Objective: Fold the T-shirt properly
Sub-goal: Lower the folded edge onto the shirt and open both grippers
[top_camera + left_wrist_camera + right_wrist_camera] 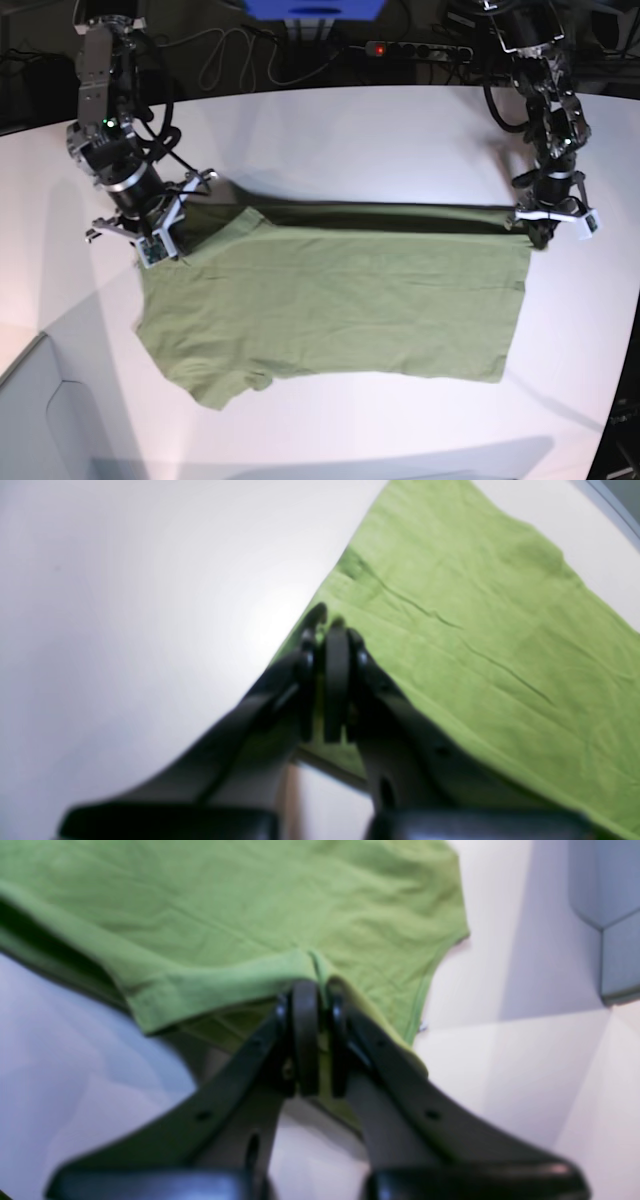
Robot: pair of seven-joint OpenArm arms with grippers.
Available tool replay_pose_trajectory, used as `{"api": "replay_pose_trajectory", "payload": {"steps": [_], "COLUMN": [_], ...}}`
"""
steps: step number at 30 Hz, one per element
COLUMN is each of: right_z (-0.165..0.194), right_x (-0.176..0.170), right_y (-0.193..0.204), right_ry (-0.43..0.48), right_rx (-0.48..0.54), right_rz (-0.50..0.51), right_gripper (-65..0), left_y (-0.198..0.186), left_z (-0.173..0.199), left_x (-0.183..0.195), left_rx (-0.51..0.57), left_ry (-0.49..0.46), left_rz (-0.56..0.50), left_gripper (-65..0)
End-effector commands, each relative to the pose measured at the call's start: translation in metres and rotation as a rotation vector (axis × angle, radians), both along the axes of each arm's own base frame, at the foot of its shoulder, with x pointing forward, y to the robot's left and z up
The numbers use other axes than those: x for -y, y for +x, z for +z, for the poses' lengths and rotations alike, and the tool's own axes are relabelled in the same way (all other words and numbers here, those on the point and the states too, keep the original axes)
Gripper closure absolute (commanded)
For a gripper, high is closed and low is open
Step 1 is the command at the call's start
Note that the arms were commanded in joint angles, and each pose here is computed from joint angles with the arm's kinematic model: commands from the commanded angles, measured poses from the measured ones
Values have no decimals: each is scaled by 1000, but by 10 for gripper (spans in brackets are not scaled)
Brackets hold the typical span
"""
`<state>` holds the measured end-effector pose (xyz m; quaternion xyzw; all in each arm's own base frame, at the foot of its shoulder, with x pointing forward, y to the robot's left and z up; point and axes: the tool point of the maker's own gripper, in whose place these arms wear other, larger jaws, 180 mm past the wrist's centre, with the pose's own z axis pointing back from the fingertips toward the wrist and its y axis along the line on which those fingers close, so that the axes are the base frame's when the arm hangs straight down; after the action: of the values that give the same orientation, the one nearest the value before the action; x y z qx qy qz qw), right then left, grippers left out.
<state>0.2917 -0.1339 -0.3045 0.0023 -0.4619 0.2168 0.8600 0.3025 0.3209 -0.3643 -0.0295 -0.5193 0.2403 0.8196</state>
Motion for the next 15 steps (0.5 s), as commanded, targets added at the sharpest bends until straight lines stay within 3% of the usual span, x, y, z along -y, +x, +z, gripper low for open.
{"api": "replay_pose_trajectory", "payload": {"steps": [1, 15], "right_z": [8, -18], "right_x": [2, 12], "right_y": [6, 31], "right_ry": [3, 17], "right_rx": [33, -30], "right_rz": [6, -28], "right_gripper": [0, 0], "left_y": [7, 14], "left_z": [17, 12], "left_x": [-6, -5], "left_rx": [50, 48], "left_ry": [26, 9], "left_rz": [0, 7], "left_gripper": [0, 0]}}
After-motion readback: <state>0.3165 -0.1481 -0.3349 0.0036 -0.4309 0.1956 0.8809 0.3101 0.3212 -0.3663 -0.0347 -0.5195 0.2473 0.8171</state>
